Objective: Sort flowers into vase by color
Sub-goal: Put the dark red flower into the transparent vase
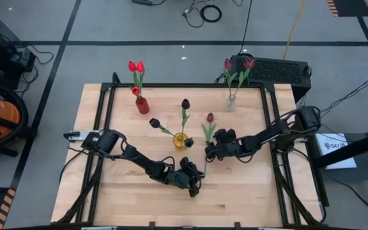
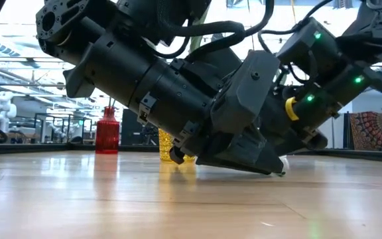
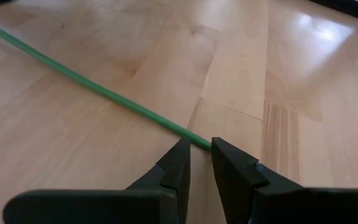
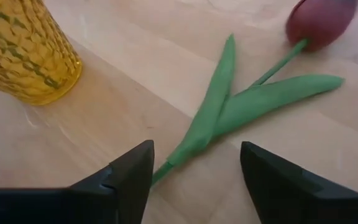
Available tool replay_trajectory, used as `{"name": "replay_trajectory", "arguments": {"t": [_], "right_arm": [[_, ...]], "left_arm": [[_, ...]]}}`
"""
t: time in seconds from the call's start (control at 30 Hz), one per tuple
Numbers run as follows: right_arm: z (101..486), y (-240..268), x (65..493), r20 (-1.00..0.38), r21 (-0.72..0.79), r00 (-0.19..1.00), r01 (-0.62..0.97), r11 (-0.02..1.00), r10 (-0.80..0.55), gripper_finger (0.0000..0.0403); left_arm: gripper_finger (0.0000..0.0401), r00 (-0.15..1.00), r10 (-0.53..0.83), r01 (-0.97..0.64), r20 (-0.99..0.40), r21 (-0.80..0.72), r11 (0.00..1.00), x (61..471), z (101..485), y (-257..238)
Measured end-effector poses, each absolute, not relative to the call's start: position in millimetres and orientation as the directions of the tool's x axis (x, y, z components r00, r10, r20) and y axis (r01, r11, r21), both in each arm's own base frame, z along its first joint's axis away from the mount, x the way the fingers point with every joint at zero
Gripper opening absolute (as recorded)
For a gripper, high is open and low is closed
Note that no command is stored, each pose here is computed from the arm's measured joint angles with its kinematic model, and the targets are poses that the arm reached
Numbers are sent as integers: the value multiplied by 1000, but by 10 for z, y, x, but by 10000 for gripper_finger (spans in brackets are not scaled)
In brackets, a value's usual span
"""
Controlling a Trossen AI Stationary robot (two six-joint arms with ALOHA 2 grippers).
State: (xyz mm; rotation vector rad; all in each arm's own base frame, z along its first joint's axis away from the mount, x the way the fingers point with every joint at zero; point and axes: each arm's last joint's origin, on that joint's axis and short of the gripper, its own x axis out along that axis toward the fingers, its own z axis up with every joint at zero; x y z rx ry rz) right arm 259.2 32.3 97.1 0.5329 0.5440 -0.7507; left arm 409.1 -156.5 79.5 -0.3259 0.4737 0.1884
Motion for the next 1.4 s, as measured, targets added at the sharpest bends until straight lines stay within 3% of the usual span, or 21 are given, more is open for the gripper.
{"name": "replay_trajectory", "arguments": {"t": [0.37, 0.7, 0.97, 1.23, 1.4], "right_arm": [[925, 340, 2913, -665, 102, 539, 751, 652, -517, 176], [947, 341, 2907, -681, 86, 524, 751, 655, -511, 13], [1280, 325, 2748, -667, 49, 507, 761, 647, -546, 6], [1960, 311, 2369, -548, 52, 548, 776, 629, -631, 2], [2449, 317, 1968, -417, 131, 622, 763, 633, -663, 2]], "left_arm": [[73, 874, 82, -237, -479, -271, 933, 4087, 797, -1580], [73, 873, 70, -226, -482, -273, 935, 4083, 796, -1594], [73, 888, -3, -149, -459, -295, 944, 4097, 831, -1631], [73, 905, -26, -116, -424, -305, 945, 4114, 868, -1645], [73, 933, -39, -81, -357, -315, 946, 4143, 936, -1657]]}}
